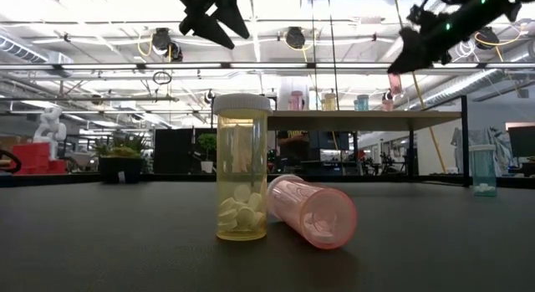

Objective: Pick and place medicine bottles onto shelf by color
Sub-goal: Put the bottom left pink pill bottle on the shelf aligned with the other pink pill bottle, then put the blue pill bottle on the shelf aligned with the other blue pill bottle

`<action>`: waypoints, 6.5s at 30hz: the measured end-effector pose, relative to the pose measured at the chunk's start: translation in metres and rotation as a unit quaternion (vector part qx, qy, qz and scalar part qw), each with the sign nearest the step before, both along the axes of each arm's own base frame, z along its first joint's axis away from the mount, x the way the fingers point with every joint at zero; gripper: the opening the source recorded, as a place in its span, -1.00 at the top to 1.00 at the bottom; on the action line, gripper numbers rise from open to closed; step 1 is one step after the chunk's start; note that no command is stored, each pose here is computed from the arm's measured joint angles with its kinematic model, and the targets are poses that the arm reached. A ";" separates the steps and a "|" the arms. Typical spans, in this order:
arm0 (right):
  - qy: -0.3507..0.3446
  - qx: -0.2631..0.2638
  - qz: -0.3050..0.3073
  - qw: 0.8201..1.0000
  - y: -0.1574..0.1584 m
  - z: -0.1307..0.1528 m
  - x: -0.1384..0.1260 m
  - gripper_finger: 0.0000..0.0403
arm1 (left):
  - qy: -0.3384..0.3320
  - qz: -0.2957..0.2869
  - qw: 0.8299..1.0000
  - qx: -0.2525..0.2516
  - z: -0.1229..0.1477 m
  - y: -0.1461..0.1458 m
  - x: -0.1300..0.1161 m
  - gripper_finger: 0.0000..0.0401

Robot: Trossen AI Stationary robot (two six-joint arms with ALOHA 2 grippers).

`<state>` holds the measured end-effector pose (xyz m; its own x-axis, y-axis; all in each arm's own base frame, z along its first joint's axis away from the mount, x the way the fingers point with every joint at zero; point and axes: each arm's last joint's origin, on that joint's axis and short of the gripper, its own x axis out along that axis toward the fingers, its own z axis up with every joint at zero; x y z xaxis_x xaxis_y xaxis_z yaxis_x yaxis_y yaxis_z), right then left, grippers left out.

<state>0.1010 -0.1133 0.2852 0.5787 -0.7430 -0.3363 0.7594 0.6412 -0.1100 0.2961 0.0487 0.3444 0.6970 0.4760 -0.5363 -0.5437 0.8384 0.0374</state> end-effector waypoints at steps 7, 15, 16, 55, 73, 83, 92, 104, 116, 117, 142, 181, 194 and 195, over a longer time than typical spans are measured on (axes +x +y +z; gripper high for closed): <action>-0.035 0.006 -0.009 0.999 -0.016 -0.032 -0.011 0.46 | 0.020 0.000 1.000 -0.010 -0.004 -0.003 -0.002 -0.37; -0.076 0.037 -0.022 0.996 -0.032 -0.045 -0.023 0.46 | 0.059 0.001 0.998 -0.019 -0.010 -0.006 -0.007 -0.37; -0.081 0.038 -0.025 0.996 -0.034 -0.045 -0.024 0.46 | 0.059 0.000 0.998 -0.018 -0.010 -0.006 -0.007 -0.37; -0.232 -0.005 -0.009 0.973 -0.011 -0.012 -0.034 -0.07 | 0.057 0.070 0.980 -0.177 -0.043 -0.027 -0.013 -0.37; -0.235 0.115 0.221 0.939 0.034 -0.008 -0.012 -0.07 | 0.104 -0.181 0.958 -0.195 -0.124 -0.193 0.000 -0.29; -0.195 0.128 0.313 0.921 0.065 0.045 -0.004 -0.07 | 0.155 -0.165 0.957 -0.179 -0.135 -0.190 -0.005 -0.16; -0.104 0.188 0.360 0.908 0.093 0.031 0.052 -0.07 | 0.181 -0.199 0.955 -0.128 -0.113 -0.173 -0.019 -0.07; -0.004 0.310 0.302 0.902 0.164 -0.013 0.091 -0.07 | 0.137 -0.175 0.968 -0.118 -0.075 -0.173 -0.056 -0.05; 0.165 0.422 0.141 0.880 0.186 -0.036 0.019 -0.06 | 0.124 -0.173 0.972 -0.103 -0.074 -0.177 -0.056 -0.06; 0.175 0.420 0.137 0.880 0.185 -0.036 0.014 -0.06 | 0.124 -0.175 0.971 -0.103 -0.074 -0.177 -0.056 -0.06; 0.300 0.257 0.255 0.882 0.155 -0.094 0.027 -0.24 | 0.110 -0.144 0.982 -0.055 -0.073 -0.160 -0.046 -0.06; 0.271 0.309 0.244 0.879 0.135 -0.103 0.044 0.44 | 0.118 -0.147 0.981 -0.048 -0.073 -0.157 -0.046 -0.05; 0.229 0.260 0.199 0.917 0.080 0.035 0.102 0.45 | 0.126 -0.144 0.981 -0.033 -0.073 -0.146 -0.041 -0.06; 0.231 0.253 0.192 0.920 0.071 0.045 0.107 0.45 | 0.126 -0.141 0.981 -0.033 -0.073 -0.144 -0.041 -0.06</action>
